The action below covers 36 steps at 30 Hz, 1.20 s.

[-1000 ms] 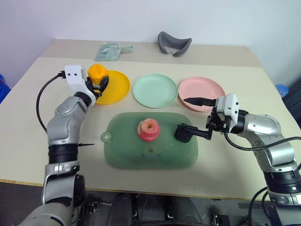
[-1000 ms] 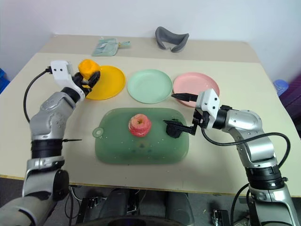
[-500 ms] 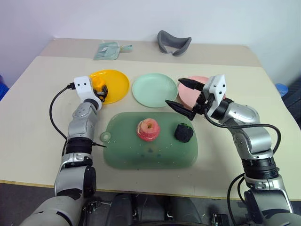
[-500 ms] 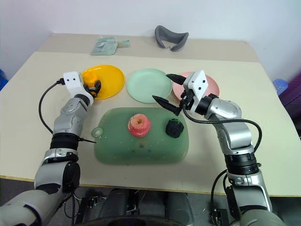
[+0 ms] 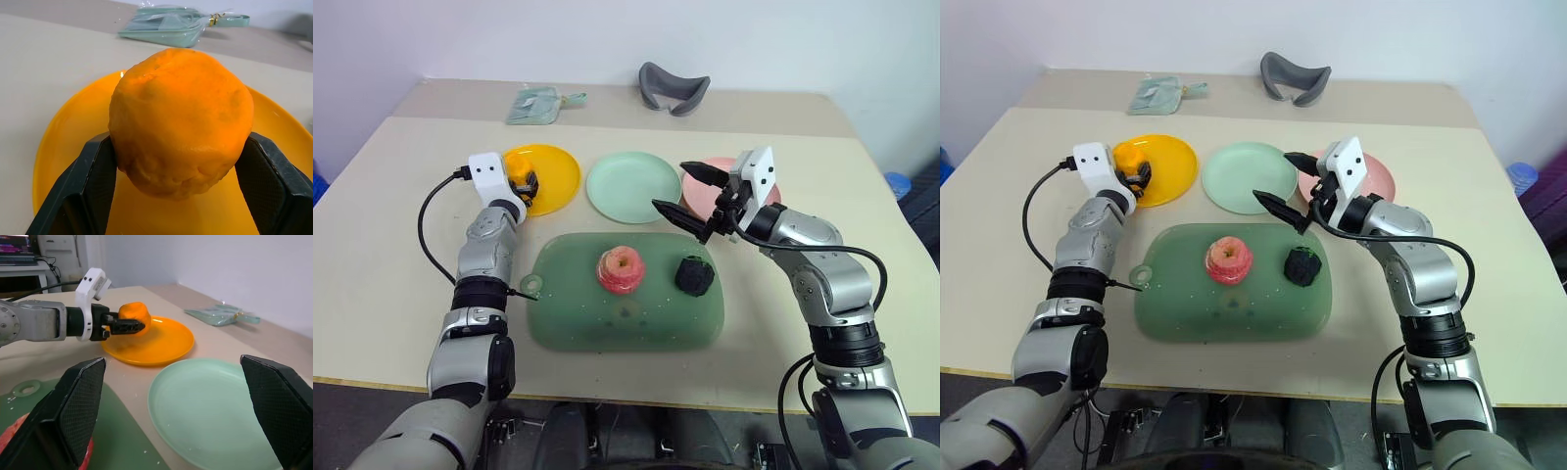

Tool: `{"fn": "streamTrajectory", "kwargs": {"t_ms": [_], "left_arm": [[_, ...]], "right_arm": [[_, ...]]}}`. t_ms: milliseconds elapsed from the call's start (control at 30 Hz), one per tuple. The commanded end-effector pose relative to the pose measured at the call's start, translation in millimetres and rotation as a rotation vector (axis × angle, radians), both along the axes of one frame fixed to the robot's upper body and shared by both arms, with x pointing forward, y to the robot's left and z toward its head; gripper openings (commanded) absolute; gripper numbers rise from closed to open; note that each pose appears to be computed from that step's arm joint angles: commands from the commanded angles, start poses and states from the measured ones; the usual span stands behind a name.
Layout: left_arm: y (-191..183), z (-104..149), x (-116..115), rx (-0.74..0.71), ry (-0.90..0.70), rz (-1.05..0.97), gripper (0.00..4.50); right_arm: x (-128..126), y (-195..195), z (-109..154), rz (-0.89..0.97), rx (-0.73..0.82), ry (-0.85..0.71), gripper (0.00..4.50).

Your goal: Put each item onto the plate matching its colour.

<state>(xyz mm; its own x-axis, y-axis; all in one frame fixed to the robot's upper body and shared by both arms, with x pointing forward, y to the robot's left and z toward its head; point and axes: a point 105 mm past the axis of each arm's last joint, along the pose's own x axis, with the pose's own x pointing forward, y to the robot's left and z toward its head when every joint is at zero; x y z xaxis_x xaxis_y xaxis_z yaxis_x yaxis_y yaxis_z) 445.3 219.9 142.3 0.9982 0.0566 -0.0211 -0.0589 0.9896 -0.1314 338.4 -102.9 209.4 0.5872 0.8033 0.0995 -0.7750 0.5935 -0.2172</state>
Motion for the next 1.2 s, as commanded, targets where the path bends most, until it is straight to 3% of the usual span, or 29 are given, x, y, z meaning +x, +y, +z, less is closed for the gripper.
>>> {"fn": "streamTrajectory", "kwargs": {"t_ms": [33,233,433,500,767,1200], "left_arm": [[0,27,0,0.010,-0.095,-0.019,4.46],[-7,36,-22,-0.022,-0.163,-0.195,4.46],[-27,41,-79,0.043,-0.258,-0.603,4.46],[-25,33,-95,0.122,-0.224,-0.699,4.46],[-23,39,-138,0.172,-0.213,-0.994,4.46],[-33,18,-177,0.179,-0.095,-1.215,4.46]], "right_arm": [[-3,1,11,0.009,0.010,-0.051,4.50],[-11,1,6,0.038,-0.036,-0.053,4.50],[-22,13,-9,0.104,-0.130,-0.014,4.50],[-22,17,-15,0.103,-0.158,0.007,4.50],[-30,30,-34,0.149,-0.210,0.074,4.50],[-46,33,-56,0.222,-0.290,0.148,4.50]]}}
